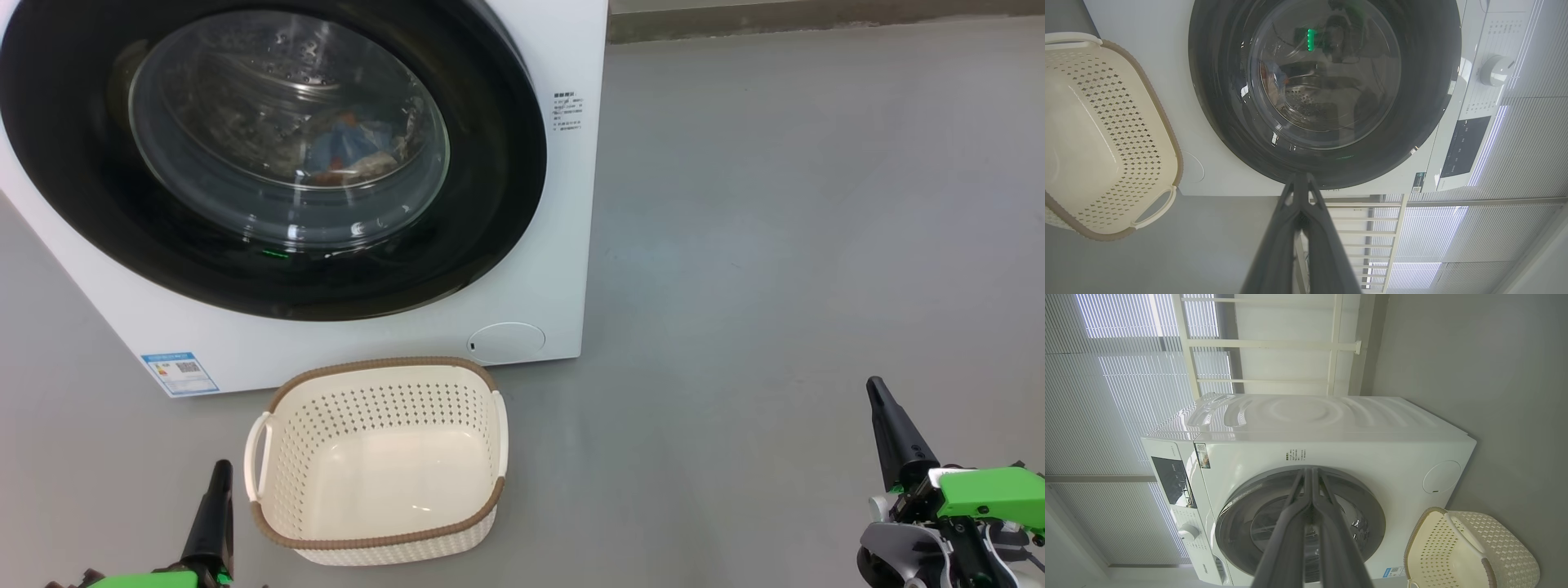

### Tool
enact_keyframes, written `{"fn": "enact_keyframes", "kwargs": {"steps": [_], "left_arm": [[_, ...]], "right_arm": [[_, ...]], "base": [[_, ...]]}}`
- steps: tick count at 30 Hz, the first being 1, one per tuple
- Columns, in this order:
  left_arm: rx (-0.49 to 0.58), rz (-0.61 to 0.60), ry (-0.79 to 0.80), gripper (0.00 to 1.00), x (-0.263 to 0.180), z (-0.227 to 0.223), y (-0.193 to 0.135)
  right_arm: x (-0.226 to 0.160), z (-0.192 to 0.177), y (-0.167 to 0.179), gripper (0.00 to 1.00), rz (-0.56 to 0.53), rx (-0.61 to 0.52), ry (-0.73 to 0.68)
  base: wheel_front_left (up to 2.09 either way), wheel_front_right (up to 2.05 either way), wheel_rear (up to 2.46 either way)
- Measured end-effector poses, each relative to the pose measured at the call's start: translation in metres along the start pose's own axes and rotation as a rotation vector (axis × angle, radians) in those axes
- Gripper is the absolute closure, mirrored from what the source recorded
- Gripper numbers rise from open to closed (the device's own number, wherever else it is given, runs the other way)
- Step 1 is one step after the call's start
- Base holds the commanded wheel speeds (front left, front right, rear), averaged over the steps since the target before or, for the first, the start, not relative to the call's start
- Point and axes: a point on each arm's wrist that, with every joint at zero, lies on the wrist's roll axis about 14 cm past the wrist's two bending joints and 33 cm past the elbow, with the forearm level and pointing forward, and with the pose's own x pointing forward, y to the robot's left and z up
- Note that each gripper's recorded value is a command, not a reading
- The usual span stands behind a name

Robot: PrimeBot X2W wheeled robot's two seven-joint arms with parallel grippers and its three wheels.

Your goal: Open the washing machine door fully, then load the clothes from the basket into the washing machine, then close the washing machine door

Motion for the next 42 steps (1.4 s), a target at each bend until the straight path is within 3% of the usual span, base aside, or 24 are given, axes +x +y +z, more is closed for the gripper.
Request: {"fn": "enact_keyframes", "kwargs": {"steps": [42], "left_arm": [[0.000,0.000,0.000,1.00,0.0000,0.0000,0.0000]], "right_arm": [[0.0000,0.0002,0.0000,1.00,0.000,0.000,-0.001]], "base": [[0.00,0.00,0.00]]}}
